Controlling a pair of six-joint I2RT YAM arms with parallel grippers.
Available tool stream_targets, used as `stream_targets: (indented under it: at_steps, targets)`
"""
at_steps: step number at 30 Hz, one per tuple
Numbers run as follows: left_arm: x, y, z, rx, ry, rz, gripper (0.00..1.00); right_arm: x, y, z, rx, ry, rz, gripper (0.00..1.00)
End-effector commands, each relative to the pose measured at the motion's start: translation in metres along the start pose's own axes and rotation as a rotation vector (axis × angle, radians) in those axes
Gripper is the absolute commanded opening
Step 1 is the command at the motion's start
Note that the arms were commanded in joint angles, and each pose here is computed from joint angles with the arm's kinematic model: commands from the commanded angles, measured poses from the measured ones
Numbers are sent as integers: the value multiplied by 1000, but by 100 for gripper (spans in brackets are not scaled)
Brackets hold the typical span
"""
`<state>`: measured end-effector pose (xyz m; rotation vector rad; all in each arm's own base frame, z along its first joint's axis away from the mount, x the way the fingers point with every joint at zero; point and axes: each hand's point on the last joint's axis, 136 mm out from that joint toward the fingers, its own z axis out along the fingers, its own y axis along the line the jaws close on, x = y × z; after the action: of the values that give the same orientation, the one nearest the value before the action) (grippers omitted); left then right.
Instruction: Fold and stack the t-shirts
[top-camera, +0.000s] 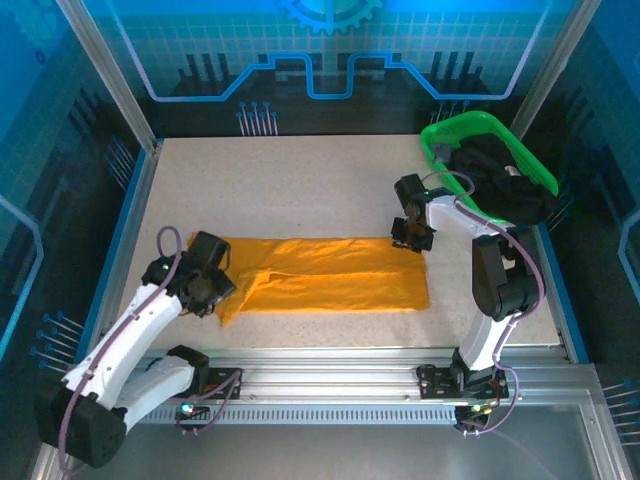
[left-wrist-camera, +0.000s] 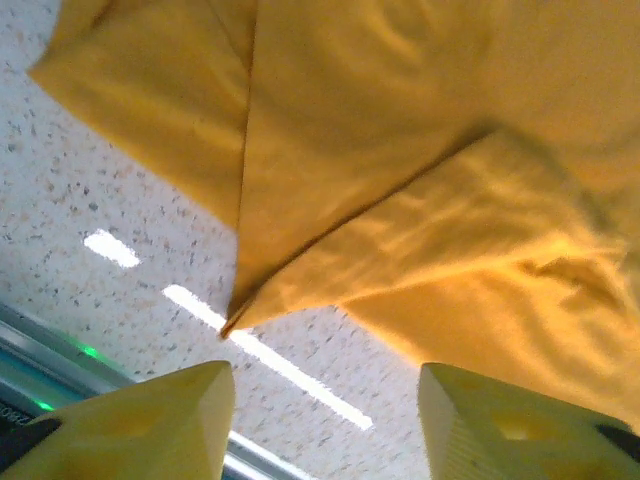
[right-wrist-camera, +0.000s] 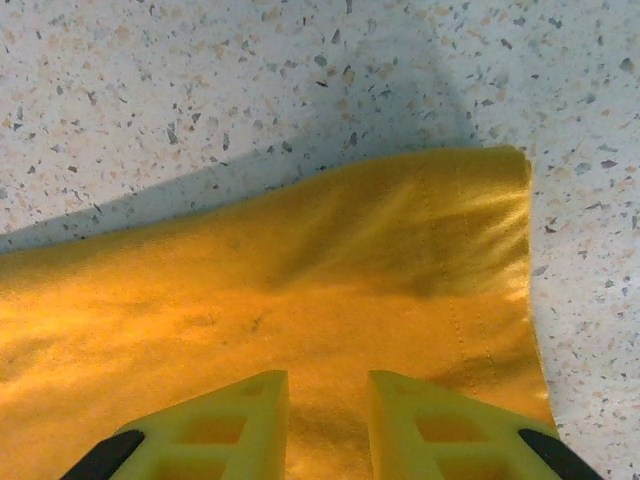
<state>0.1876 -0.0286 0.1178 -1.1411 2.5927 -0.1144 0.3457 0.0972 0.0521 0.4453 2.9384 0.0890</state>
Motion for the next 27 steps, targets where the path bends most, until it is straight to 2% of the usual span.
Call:
stream_targets:
  at_steps: [1,3,6,10,13,18,23,27]
  targets:
    - [-47,-20,-5,93,-46,-76,53,2,12,-6,-33,25,-34,27]
    - [-76,-26,2,147,-59,-161,53,2,16,-3,-49,41,-40,27]
    - [-115,-24,17,124,-86,-227,52,4,22,2,-61,75,-50,28]
    - [-147,-22,58,121,-27,-260,45,7,25,9,-62,125,-45,28]
    - [-164,-19,83,140,11,-277,43,9,28,14,-63,167,-36,28]
    - [-183,-24,114,156,62,-233,45,11,24,25,-12,226,-18,28]
    - [-203,-37,129,209,44,-222,50,8,20,29,33,246,0,28]
    - [-206,-44,136,238,57,-227,51,6,13,32,65,265,29,28]
